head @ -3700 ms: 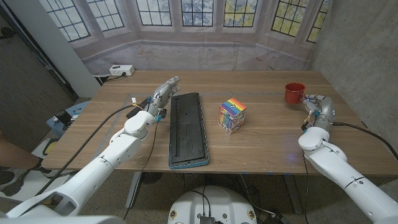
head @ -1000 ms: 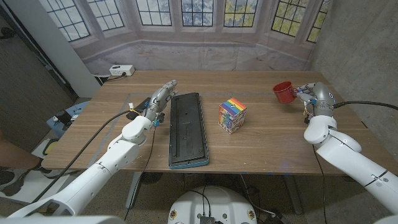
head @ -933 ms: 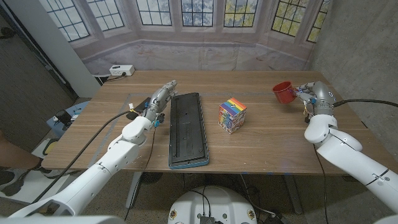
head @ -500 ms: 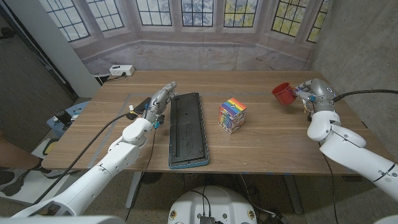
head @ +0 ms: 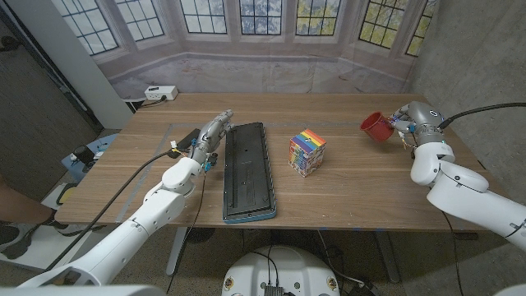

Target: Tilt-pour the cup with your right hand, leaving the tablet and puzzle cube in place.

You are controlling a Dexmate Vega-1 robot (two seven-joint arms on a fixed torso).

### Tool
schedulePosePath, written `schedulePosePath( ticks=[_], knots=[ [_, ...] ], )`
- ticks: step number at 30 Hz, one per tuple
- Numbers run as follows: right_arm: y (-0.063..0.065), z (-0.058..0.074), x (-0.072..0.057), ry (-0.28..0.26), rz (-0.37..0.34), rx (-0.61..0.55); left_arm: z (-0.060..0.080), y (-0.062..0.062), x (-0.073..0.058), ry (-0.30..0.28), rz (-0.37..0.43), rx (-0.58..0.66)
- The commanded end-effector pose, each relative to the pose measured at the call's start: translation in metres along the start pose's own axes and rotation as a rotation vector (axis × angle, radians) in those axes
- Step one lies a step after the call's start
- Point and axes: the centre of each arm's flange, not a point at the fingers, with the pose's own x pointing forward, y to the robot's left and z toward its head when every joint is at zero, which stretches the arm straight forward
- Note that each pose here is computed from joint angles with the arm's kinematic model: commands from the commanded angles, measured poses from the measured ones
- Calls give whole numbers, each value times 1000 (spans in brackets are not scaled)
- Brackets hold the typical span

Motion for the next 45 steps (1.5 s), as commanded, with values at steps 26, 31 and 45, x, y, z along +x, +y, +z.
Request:
schedulePosePath(
  ticks=[26, 31, 45],
  knots=[
    [-17, 19, 7, -122, 128, -417, -16, 5, -8, 14, 25, -32],
    [-16, 22, 7, -146, 142, -479, -18, 5, -8, 15, 29, -34],
    [-12, 28, 9, -193, 176, -616, -25, 7, -9, 25, 38, -44]
  ],
)
